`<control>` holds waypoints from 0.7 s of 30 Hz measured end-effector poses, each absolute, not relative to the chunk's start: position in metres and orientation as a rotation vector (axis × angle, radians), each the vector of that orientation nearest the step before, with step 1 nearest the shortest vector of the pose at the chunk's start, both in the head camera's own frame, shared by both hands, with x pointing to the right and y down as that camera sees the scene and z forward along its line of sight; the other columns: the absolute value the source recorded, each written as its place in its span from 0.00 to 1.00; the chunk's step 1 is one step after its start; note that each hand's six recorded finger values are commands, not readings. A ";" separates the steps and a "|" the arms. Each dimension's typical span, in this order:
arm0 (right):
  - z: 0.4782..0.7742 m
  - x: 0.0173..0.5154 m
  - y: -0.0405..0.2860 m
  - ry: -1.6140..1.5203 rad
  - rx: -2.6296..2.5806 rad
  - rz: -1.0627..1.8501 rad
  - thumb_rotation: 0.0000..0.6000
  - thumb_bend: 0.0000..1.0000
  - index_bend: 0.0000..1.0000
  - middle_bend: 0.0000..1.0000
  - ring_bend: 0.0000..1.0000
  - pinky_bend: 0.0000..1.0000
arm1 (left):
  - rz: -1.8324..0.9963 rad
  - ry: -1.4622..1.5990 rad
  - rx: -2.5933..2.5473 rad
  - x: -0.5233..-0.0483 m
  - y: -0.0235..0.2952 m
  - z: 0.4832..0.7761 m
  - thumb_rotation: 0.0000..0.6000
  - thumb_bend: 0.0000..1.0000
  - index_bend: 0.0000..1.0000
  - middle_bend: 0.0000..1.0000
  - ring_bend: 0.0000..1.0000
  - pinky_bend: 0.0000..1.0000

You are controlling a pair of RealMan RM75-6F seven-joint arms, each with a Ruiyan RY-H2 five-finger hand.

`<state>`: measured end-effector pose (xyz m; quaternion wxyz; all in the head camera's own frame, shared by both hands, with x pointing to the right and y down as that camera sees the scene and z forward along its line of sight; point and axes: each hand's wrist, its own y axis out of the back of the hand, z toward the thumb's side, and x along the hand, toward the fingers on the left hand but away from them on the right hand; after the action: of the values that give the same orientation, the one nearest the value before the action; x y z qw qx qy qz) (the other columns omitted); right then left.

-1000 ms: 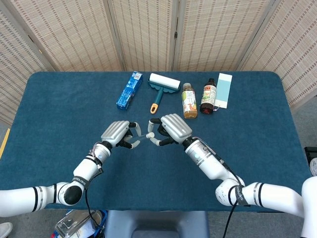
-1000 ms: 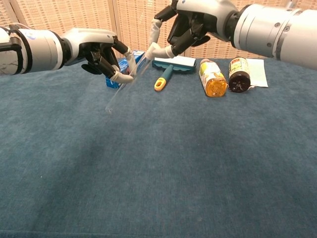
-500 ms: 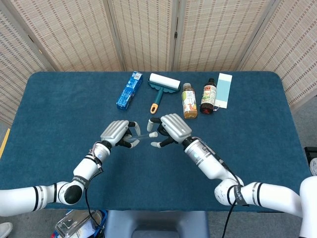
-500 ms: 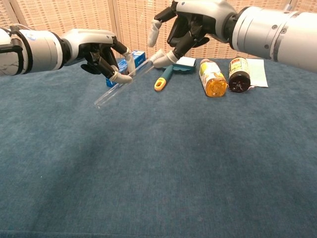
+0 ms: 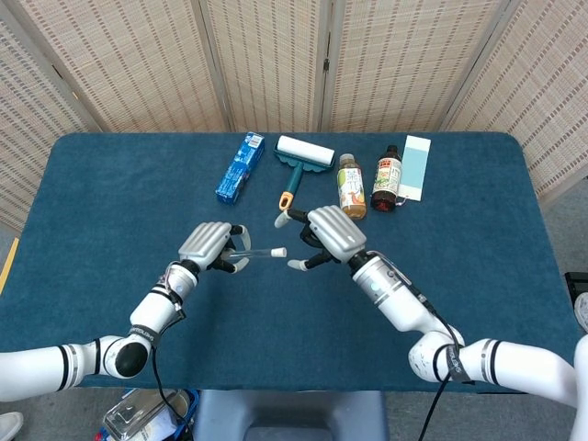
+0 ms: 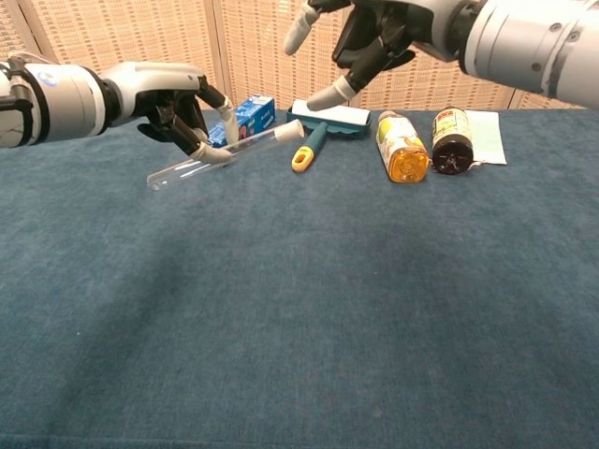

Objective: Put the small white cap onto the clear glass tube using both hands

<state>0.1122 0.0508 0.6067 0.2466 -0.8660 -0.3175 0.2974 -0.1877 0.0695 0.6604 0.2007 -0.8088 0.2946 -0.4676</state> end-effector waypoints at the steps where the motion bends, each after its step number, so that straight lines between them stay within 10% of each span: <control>1: 0.605 0.116 0.050 -0.868 -2.354 0.813 1.00 0.10 0.34 1.00 1.00 1.00 | -1.311 0.816 -2.247 -0.189 0.070 0.662 1.00 0.35 0.63 1.00 1.00 1.00; 21: 0.584 0.189 0.046 -0.918 -2.236 0.913 1.00 0.10 0.34 1.00 1.00 1.00 | -1.367 0.615 -2.008 -0.172 0.089 0.707 1.00 0.35 0.64 1.00 1.00 1.00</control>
<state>0.1886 0.0457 0.5837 0.2751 -0.8320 -0.3416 0.3396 -0.1720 0.0886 0.7067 0.3126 -0.7613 0.2330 -0.5182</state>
